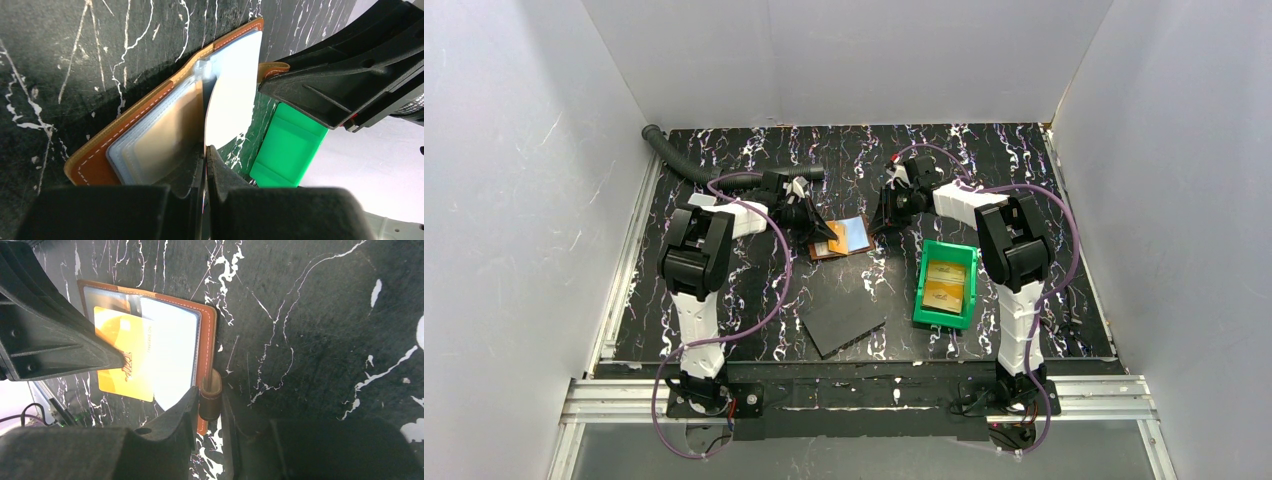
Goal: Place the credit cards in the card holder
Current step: Insert the credit card into the card holder.
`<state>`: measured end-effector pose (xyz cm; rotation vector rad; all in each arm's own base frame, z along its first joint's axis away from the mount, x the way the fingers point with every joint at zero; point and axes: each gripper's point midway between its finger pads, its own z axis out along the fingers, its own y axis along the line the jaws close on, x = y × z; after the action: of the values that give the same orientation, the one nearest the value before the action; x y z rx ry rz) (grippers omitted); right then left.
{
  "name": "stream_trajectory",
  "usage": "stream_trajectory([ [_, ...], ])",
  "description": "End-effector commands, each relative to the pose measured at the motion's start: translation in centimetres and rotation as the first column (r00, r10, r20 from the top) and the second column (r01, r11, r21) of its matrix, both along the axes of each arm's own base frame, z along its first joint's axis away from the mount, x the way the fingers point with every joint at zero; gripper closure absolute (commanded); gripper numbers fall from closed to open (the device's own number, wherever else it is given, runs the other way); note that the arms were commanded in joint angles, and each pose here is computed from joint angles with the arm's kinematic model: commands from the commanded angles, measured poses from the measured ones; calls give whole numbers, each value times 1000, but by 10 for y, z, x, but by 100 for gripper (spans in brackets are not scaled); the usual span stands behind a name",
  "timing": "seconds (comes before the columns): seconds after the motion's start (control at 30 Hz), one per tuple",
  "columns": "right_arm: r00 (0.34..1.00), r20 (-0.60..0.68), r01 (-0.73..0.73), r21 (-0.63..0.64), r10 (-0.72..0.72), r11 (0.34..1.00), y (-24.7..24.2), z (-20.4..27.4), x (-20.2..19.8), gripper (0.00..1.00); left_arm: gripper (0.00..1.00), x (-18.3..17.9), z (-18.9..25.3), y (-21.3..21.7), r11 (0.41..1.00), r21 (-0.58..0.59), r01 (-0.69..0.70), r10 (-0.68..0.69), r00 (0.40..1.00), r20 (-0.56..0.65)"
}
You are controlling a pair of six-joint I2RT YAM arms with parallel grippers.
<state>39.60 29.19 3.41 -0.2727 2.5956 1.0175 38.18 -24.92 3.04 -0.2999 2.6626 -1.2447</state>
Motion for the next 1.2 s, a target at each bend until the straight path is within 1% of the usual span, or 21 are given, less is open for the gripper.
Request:
stream_trajectory([
  [0.0,1000,-12,-10,31,10,999,4,-2,-1,71,100,12,-1,12,995,60,-82,79,996,49],
  [0.23,1000,-16,-9,33,9,999,4,-2,-4,71,100,19,3,17,989,84,-120,114,991,74],
  [0.43,1000,-16,-9,36,9,999,4,-1,-4,72,100,16,3,6,994,7,-108,108,993,41],
  [0.63,1000,-19,-8,46,9,999,6,-1,-4,72,100,12,4,6,995,-2,-103,103,993,53],
  [0.83,1000,-17,-9,50,10,999,6,0,-5,73,100,8,-1,5,994,-13,-113,113,993,28],
  [0.87,1000,-17,-10,50,11,999,6,0,-5,73,98,8,0,4,994,-15,-112,112,993,26],
  [0.93,1000,-17,-11,51,12,999,6,1,-5,73,91,7,1,3,993,-18,-114,114,993,21],
  [0.97,1000,-17,-10,51,11,999,6,0,-5,73,85,7,2,3,993,-18,-119,119,993,20],
  [1.0,1000,-18,-9,50,10,999,6,0,-5,74,76,7,3,3,992,-18,-123,123,992,18],
  [1.03,1000,-17,-10,51,11,999,6,0,-5,73,70,6,4,3,992,-15,-127,127,992,20],
  [1.07,1000,-17,-9,51,10,999,6,1,-5,73,66,6,4,4,991,-10,-131,131,991,19],
  [1.17,1000,-15,-12,49,12,999,5,1,-6,74,58,3,5,4,992,12,-128,128,992,11],
])
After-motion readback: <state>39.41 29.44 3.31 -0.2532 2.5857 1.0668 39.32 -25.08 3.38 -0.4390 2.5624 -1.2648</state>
